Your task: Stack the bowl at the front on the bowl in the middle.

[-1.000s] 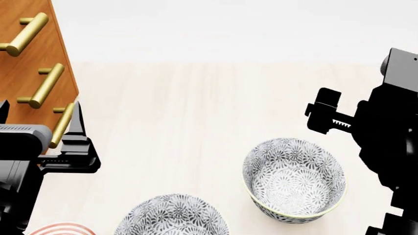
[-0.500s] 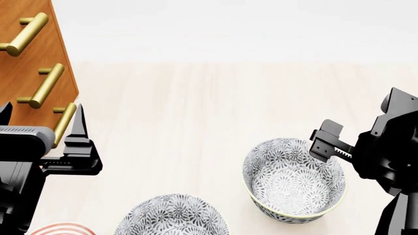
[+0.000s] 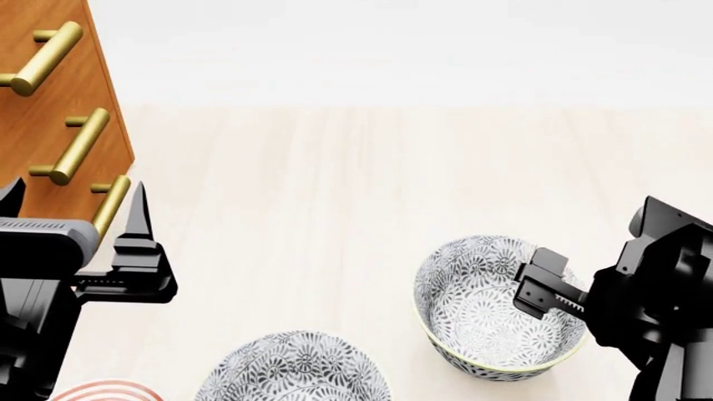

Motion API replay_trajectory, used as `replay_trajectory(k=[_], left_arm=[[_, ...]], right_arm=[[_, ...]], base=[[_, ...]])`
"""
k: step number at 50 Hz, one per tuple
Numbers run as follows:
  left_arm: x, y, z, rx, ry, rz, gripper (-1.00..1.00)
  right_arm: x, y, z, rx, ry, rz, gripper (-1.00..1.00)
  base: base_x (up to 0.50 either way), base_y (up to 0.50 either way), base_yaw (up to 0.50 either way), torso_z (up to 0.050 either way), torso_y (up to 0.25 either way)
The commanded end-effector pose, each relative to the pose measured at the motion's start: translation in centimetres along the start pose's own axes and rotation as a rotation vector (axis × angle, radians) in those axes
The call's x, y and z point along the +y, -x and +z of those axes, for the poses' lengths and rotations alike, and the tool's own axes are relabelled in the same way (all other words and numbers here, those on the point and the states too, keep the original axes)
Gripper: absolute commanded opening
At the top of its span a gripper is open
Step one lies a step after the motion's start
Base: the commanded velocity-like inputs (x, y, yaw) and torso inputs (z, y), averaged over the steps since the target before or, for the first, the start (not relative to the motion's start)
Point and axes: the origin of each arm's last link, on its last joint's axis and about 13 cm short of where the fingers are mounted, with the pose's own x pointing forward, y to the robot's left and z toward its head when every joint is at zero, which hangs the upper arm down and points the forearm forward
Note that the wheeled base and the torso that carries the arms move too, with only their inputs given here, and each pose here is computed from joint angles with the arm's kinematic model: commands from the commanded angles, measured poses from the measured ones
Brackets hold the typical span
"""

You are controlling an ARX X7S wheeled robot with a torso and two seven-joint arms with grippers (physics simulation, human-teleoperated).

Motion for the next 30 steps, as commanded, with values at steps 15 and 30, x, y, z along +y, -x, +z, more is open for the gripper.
replay_trajectory(k=[15,30], left_arm=[[0.0,-0.01,-0.17,0.005,-0.005,-0.001,1.0],[-0.05,0.01,-0.33,0.01,-0.006,-0.003,1.0]], right_arm=[[-0.51,-1.32,-1.71,0.056,0.016,-0.024,-1.0],[-0.55,-1.42,-1.8,0.054,0.014,-0.014,-1.0]], base=[[0.0,0.0,0.0,0.0,0.0],[0.0,0.0,0.0,0.0,0.0]])
